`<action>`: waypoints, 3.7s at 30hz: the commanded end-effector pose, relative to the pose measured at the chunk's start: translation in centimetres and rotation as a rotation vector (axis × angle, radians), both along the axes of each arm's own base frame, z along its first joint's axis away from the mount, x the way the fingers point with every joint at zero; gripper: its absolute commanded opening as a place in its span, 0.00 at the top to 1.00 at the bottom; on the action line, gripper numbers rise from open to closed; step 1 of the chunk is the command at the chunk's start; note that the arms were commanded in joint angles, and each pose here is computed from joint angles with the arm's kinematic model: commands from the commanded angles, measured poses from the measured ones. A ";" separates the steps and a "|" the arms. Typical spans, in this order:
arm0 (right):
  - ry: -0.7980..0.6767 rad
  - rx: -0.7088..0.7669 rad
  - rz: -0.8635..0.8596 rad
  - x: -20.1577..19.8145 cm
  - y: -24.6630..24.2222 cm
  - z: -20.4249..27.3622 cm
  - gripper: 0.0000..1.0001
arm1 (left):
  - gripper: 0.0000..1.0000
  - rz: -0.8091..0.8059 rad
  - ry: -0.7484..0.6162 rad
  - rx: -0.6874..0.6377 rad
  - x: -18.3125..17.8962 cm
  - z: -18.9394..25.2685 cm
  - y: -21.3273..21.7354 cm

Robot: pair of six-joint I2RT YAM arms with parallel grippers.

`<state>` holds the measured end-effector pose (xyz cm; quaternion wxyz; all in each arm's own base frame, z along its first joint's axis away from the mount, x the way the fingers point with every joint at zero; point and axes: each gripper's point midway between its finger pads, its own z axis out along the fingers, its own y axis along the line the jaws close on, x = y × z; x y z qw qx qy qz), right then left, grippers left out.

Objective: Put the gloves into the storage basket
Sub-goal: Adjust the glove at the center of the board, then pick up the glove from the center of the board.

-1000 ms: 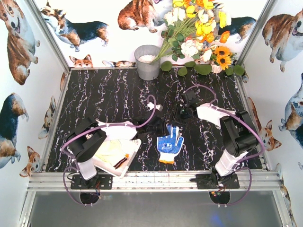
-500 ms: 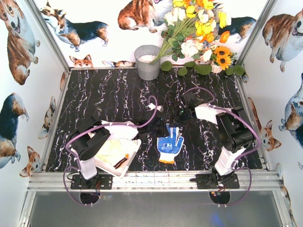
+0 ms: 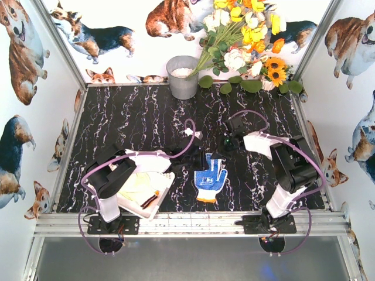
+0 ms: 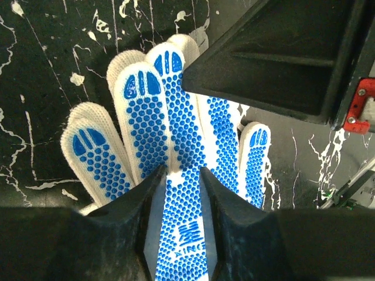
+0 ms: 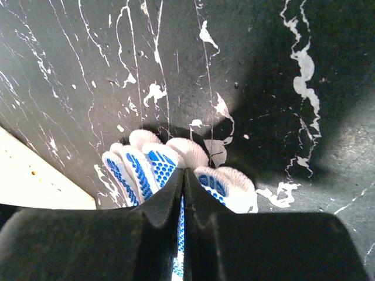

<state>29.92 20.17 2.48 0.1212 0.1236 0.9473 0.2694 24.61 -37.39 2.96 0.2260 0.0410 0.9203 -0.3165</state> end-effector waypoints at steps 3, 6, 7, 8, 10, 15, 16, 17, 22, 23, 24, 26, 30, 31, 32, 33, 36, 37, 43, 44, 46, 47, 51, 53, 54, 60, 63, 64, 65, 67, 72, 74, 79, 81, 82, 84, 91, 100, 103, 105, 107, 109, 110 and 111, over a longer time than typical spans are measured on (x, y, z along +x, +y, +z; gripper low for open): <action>-0.122 0.051 0.003 1.3 0.3 3.8 0.73 | 0.65 -0.038 -0.011 -0.028 -0.1 2.3 -0.5; -0.160 0.071 0.022 0.9 0.0 6.2 0.58 | 0.52 -0.072 -0.040 -0.048 0.0 4.8 -1.3; -0.168 0.078 0.029 0.4 -0.2 7.0 0.56 | 0.46 -0.073 -0.053 -0.044 0.1 5.8 -1.3; -0.171 0.079 0.035 -0.2 -0.6 7.6 0.55 | 0.41 -0.072 -0.061 -0.031 0.1 6.3 -1.2; -0.189 0.066 0.033 -1.6 -1.7 8.4 0.52 | 0.32 -0.057 -0.080 -0.019 -0.1 7.9 -0.6; -0.169 0.064 -0.021 -5.6 -3.8 8.8 0.49 | 0.21 0.052 -0.044 -0.034 -1.6 9.6 2.0; -0.170 0.077 -0.017 -6.2 -3.8 9.2 0.50 | 0.19 0.072 -0.035 -0.054 -2.0 9.8 2.4; -0.175 0.091 -0.015 -6.8 -3.8 9.7 0.50 | 0.18 0.089 -0.027 -0.072 -2.4 10.1 2.7; -0.123 0.158 -0.022 -10.2 -3.5 11.2 0.48 | 0.16 0.102 0.023 -0.054 -4.9 9.5 4.4; -0.107 0.156 -0.031 -11.0 -3.7 10.9 0.47 | 0.16 0.099 0.028 -0.034 -5.4 9.3 4.7; -0.097 0.155 -0.037 -11.7 -3.7 10.6 0.47 | 0.16 0.098 0.038 -0.015 -6.0 9.0 5.1; -0.073 0.152 -0.041 -13.2 -3.8 9.8 0.46 | 0.16 0.100 0.060 -0.016 -7.1 8.7 5.3; 0.005 0.155 -0.033 -15.5 -3.2 8.4 0.46 | 0.16 0.095 0.092 -0.061 -8.8 9.0 4.9; 0.011 0.153 -0.025 -15.8 -3.0 8.3 0.46 | 0.16 0.091 0.093 -0.064 -9.0 9.1 4.9; 0.014 0.141 -0.016 -16.1 -2.8 8.1 0.46 | 0.15 0.086 0.096 -0.063 -9.2 9.1 4.9; 0.018 0.124 -0.017 -16.3 -2.9 7.7 0.46 | 0.14 0.082 0.107 -0.057 -9.4 8.7 4.8; 0.047 0.148 -0.018 -16.6 -2.4 7.4 0.46 | 0.15 0.067 0.135 -0.067 -9.8 8.1 4.2; 0.050 0.158 -0.016 -16.7 -2.1 7.6 0.46 | 0.15 0.060 0.136 -0.084 -9.9 8.3 3.8; 0.073 0.070 0.001 -18.1 -3.1 5.2 0.48 | 0.17 0.067 0.173 -0.077 -10.7 6.8 3.5; 0.064 0.040 0.011 -18.2 -3.2 5.0 0.48 | 0.18 0.075 0.170 -0.085 -10.6 6.8 3.5; 0.060 -0.010 0.037 -18.3 -3.4 4.6 0.48 | 0.20 0.096 0.174 -0.084 -10.7 5.8 4.0; 0.068 -0.023 0.042 -18.4 -3.4 4.3 0.49 | 0.21 0.109 0.185 -0.087 -10.7 5.4 4.1; 0.118 0.045 0.013 -19.0 -2.3 2.7 0.49 | 0.26 0.097 0.231 -0.101 -11.5 4.1 3.6; 0.111 0.096 -0.025 -18.6 -1.6 2.5 0.50 | 0.32 0.090 0.237 -0.099 -11.8 3.5 3.5; 0.104 0.119 -0.045 -18.4 -1.3 2.4 0.50 | 0.34 0.090 0.242 -0.098 -11.9 3.1 3.6; 0.084 0.183 -0.066 -17.1 -0.1 2.7 0.50 | 0.45 0.065 0.249 -0.113 -11.7 2.5 2.4; 0.080 0.178 -0.063 -17.1 -0.1 2.7 0.50 | 0.47 0.049 0.242 -0.081 -11.6 2.0 2.5; 0.081 0.179 -0.067 -17.1 -0.1 2.8 0.50 | 0.47 0.051 0.242 -0.072 -11.7 1.8 2.7; 0.080 0.179 -0.071 -17.2 -0.2 2.8 0.50 | 0.48 0.058 0.242 -0.069 -11.6 1.6 2.9; 0.070 0.183 -0.084 -17.2 -0.4 3.1 0.50 | 0.50 0.066 0.245 -0.072 -11.5 1.2 3.0; 0.039 0.219 -0.085 -16.3 0.3 3.5 0.48 | 0.57 0.027 0.244 -0.049 -11.3 0.6 2.2; 0.049 0.227 -0.075 -16.1 0.8 3.2 0.47 | 0.62 0.025 0.241 -0.051 -11.3 0.4 2.1; 0.062 0.280 -0.083 -16.0 1.7 2.6 0.47 | 0.71 0.027 0.247 -0.033 -11.6 -0.7 2.7; 0.059 0.271 -0.099 -15.9 1.5 2.1 0.47 | 0.75 0.022 0.252 -0.034 -11.7 -1.0 2.7; 0.061 0.258 -0.105 -15.8 1.4 1.8 0.47 | 0.75 0.019 0.253 -0.034 -11.7 -1.1 2.6; 0.071 0.249 -0.104 -15.9 1.3 1.2 0.47 | 0.76 0.005 0.256 -0.031 -11.8 -1.1 2.5; 0.084 0.223 -0.106 -16.4 0.8 0.3 0.48 | 0.79 0.016 0.260 -0.030 -12.0 -1.4 2.9; 0.133 0.217 -0.101 -17.5 0.7 -1.1 0.49 | 0.82 0.017 0.265 -0.023 -12.1 -1.6 3.1; 0.142 0.220 -0.099 -17.7 0.8 -1.2 0.49 | 0.83 0.014 0.264 -0.024 -12.1 -1.5 2.9; 0.157 0.218 -0.091 -17.9 0.9 -1.5 0.50 | 0.84 0.009 0.263 -0.020 -12.1 -1.5 2.9; 0.168 0.219 -0.090 -18.0 1.0 -1.6 0.53 | 0.84 0.017 0.255 -0.023 -12.0 -1.3 3.0; 0.170 0.231 -0.091 -18.0 1.2 -1.4 0.60 | 0.84 0.014 0.246 -0.024 -11.9 -1.1 2.9; 0.171 0.235 -0.089 -18.0 1.3 -1.3 0.66 | 0.84 0.007 0.242 -0.015 -11.9 -1.1 2.9; 0.175 0.233 -0.090 -17.9 1.4 -1.1 0.72 | 0.84 -0.001 0.225 0.001 -11.7 -0.8 2.8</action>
